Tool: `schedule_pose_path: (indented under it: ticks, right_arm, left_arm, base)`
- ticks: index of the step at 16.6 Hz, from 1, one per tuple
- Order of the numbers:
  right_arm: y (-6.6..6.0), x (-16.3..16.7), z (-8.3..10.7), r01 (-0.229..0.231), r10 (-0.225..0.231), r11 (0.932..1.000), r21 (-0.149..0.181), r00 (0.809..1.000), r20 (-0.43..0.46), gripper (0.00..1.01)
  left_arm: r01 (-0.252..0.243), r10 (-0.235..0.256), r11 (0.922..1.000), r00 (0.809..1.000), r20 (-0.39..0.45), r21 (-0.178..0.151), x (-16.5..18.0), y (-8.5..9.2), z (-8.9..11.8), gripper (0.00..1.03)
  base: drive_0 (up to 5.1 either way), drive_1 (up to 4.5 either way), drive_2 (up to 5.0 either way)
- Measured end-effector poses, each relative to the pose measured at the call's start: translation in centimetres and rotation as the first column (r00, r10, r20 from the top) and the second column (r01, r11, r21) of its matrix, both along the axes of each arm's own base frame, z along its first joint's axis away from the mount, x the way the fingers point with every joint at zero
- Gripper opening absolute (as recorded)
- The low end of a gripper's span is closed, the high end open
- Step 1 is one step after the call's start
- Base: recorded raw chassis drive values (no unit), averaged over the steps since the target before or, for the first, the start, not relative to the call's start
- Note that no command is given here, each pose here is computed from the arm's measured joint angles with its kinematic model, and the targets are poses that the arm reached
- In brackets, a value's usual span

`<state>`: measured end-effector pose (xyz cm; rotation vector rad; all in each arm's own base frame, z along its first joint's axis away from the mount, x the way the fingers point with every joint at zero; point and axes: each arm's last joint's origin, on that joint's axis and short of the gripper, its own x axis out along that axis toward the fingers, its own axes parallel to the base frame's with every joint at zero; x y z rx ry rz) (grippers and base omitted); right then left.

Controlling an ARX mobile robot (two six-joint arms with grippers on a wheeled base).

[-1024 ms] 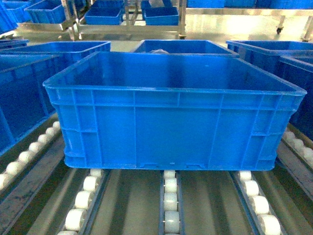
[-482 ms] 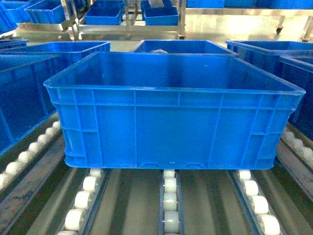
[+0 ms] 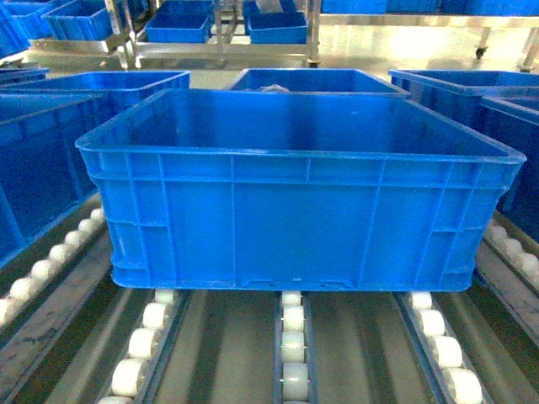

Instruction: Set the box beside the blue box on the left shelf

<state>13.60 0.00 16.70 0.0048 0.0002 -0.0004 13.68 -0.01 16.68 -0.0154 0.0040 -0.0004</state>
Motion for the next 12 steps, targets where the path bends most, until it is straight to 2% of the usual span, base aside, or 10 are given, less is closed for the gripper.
schedule_pose_path:
  ticks: [12]
  right_arm:
    - [0.0, -2.5, 0.4, 0.000, 0.000, 1.0000, 0.000, 1.000, 0.016, 0.01]
  left_arm:
    - [0.000, 0.000, 1.0000, 1.000, 0.023, 0.000, -2.6, 0.0, 0.5, 0.01]
  base:
    - [0.0, 0.00, 0.0]
